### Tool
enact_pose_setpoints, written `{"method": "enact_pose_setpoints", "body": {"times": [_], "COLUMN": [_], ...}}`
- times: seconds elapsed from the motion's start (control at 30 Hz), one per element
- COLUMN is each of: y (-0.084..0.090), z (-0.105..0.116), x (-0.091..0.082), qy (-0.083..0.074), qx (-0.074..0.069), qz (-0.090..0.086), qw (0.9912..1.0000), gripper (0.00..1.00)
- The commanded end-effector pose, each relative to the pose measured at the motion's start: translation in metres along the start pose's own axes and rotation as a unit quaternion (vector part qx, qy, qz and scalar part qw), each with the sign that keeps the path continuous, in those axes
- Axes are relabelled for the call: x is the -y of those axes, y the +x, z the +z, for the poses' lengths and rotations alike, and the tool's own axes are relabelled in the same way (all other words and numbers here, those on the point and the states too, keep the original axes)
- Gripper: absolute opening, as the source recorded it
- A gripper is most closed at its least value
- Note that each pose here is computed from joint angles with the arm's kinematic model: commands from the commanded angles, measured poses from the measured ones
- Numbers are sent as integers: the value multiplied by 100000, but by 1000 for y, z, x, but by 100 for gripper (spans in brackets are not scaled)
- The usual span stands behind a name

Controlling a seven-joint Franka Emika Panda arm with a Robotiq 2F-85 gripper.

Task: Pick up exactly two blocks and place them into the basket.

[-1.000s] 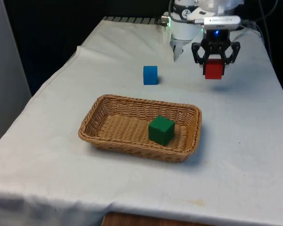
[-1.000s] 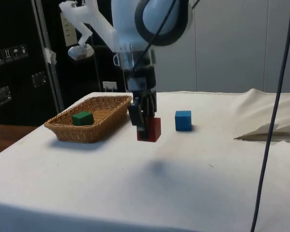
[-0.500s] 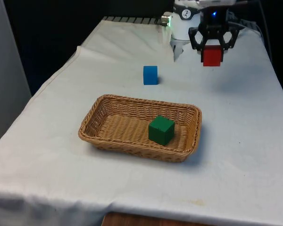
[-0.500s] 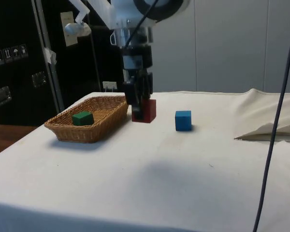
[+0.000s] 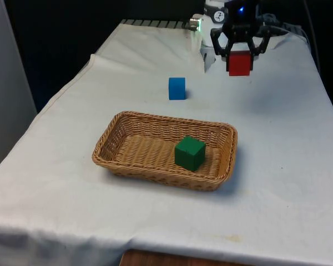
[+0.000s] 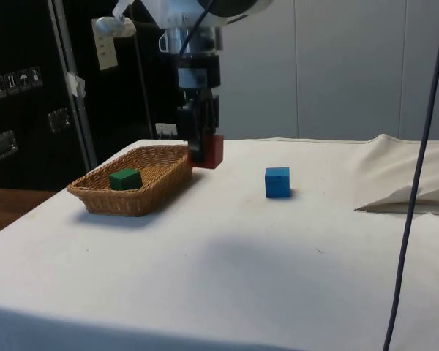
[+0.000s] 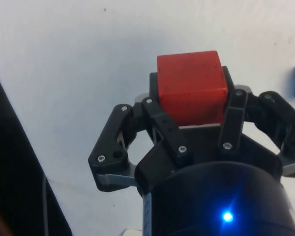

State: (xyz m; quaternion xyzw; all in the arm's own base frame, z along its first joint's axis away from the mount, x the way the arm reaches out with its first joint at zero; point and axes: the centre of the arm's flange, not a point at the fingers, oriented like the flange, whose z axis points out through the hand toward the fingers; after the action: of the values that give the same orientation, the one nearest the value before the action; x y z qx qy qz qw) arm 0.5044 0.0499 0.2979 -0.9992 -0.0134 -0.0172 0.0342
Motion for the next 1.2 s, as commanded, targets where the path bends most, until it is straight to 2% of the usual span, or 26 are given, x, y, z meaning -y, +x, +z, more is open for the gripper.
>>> {"method": "enact_pose_setpoints", "body": {"times": [0.0,0.13,0.2,0.4,0.43,0.5,0.7,0.73,0.77,0.97,1.03,1.07,1.1,1.17], "y": [4,12,17,37,32,42,57,56,63,77,84,82,84,92], "z": [0,-1,-1,-2,-1,-2,-2,-2,-1,1,0,1,0,0], "x": [-2,-8,-12,-27,-24,-31,-42,-42,-47,-60,-71,-66,-71,-80], "qy": [6,-402,-351,-970,-1270,-1164,-1755,-2249,-1958,-2474,-2701,-3202,-2701,-2877], "qx": [159,-534,-308,-844,-1066,-948,-1209,-1512,-1382,-1694,-1945,-2236,-1945,-2125], "qz": [-218,-693,-926,-1667,-1453,-1896,-2544,-2373,-2746,-3126,-3055,-2997,-3055,-3111], "qw": [100000,99995,99995,99978,99976,99971,99945,99935,99934,99906,99898,99879,99898,99888], "gripper": [2,2,2,2,2,2,2,2,2,2,2,2,2,2]}}
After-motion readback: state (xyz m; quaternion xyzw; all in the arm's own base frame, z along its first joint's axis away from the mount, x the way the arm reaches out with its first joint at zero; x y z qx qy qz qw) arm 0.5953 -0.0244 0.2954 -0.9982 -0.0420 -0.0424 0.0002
